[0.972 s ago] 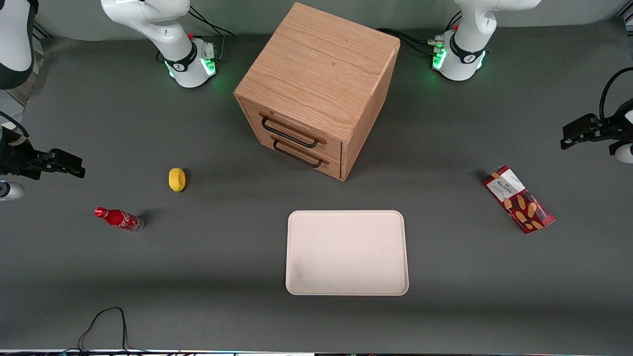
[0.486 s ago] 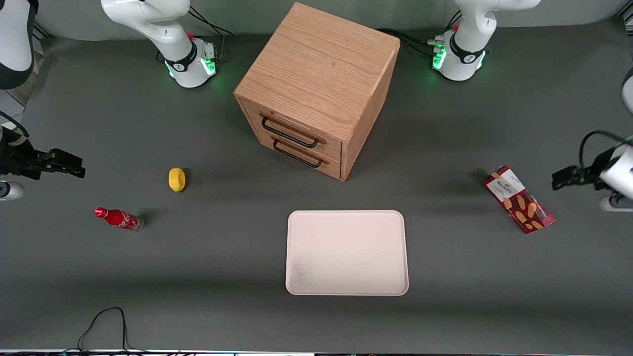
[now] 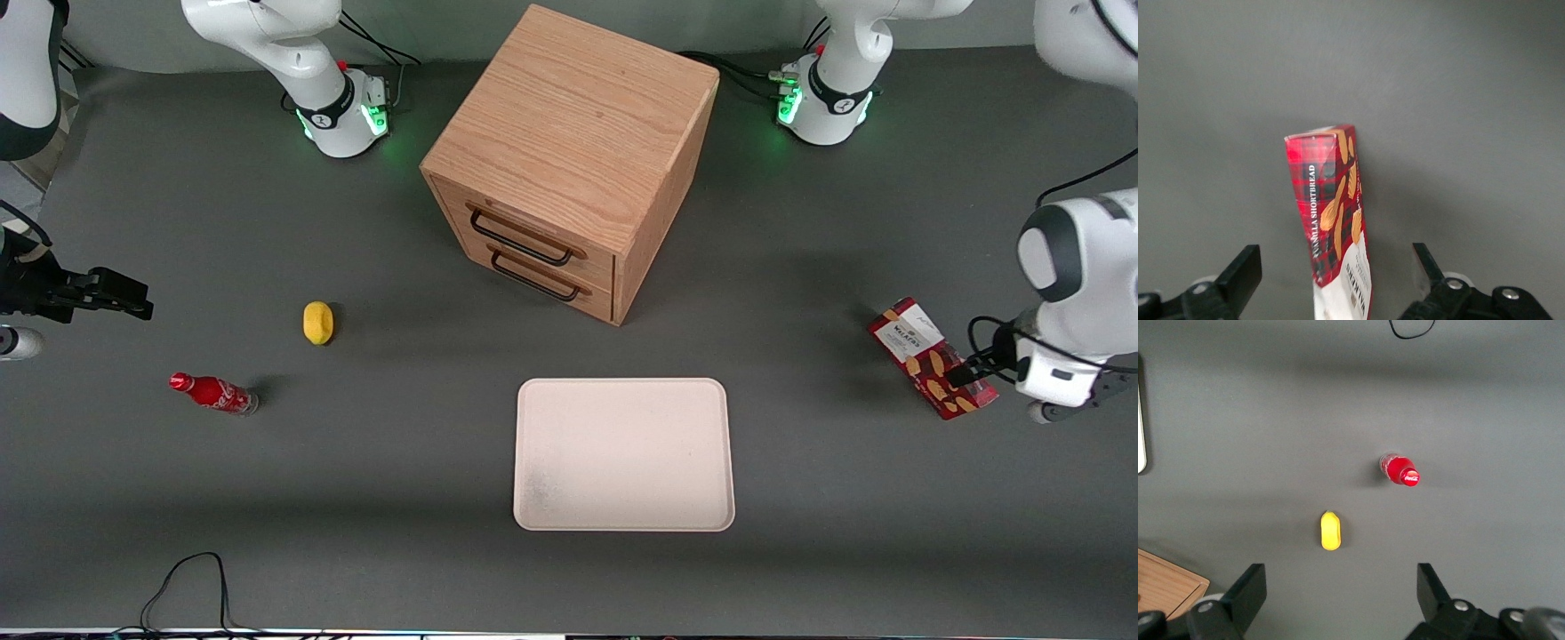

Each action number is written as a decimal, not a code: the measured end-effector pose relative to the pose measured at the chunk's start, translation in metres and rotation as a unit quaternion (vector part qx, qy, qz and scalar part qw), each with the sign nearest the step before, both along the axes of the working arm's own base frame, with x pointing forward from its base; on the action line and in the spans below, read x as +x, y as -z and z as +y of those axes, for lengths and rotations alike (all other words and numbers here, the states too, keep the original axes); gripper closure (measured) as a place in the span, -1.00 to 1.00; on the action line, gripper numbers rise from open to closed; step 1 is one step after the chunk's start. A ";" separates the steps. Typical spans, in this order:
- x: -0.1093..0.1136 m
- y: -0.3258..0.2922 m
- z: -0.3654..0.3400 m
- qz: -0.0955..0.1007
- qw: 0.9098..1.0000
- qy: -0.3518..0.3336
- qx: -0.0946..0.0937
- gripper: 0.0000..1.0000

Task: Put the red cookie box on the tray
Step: 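Close the left gripper on the end of the red shortbread box, then lift the box upright with the left gripper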

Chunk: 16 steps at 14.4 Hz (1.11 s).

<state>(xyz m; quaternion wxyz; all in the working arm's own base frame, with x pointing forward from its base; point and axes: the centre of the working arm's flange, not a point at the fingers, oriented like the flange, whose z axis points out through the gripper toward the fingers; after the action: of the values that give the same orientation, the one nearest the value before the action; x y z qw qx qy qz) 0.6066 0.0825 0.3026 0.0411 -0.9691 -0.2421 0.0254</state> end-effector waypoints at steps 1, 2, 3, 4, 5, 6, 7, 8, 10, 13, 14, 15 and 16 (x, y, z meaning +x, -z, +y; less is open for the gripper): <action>-0.005 0.018 0.005 0.003 1.000 -0.014 -0.003 -0.99; -0.009 0.033 0.010 0.005 1.000 -0.026 -0.007 -0.96; -0.014 0.046 0.013 0.010 0.999 -0.037 -0.012 -0.96; -0.017 0.056 0.015 0.015 0.999 -0.047 -0.018 -0.87; -0.019 0.064 0.015 0.019 0.998 -0.057 -0.025 -0.60; -0.020 0.070 0.015 0.023 0.997 -0.064 -0.030 -0.38; -0.020 0.075 0.015 0.026 0.997 -0.068 -0.033 -0.12; -0.021 0.079 0.015 0.028 0.997 -0.070 -0.034 0.08; -0.021 0.080 0.014 0.029 0.997 -0.069 -0.034 0.51; -0.017 0.076 0.013 0.025 0.998 -0.033 -0.037 0.84; -0.013 0.071 0.013 0.021 0.999 -0.021 -0.038 0.84; -0.007 0.061 0.012 0.022 0.999 -0.004 -0.041 0.86; 0.002 0.041 0.009 0.029 0.998 0.021 -0.046 0.87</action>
<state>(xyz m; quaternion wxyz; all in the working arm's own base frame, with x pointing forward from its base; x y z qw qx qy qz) 0.6090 0.0911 0.2615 0.0043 -0.9736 -0.2191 0.0641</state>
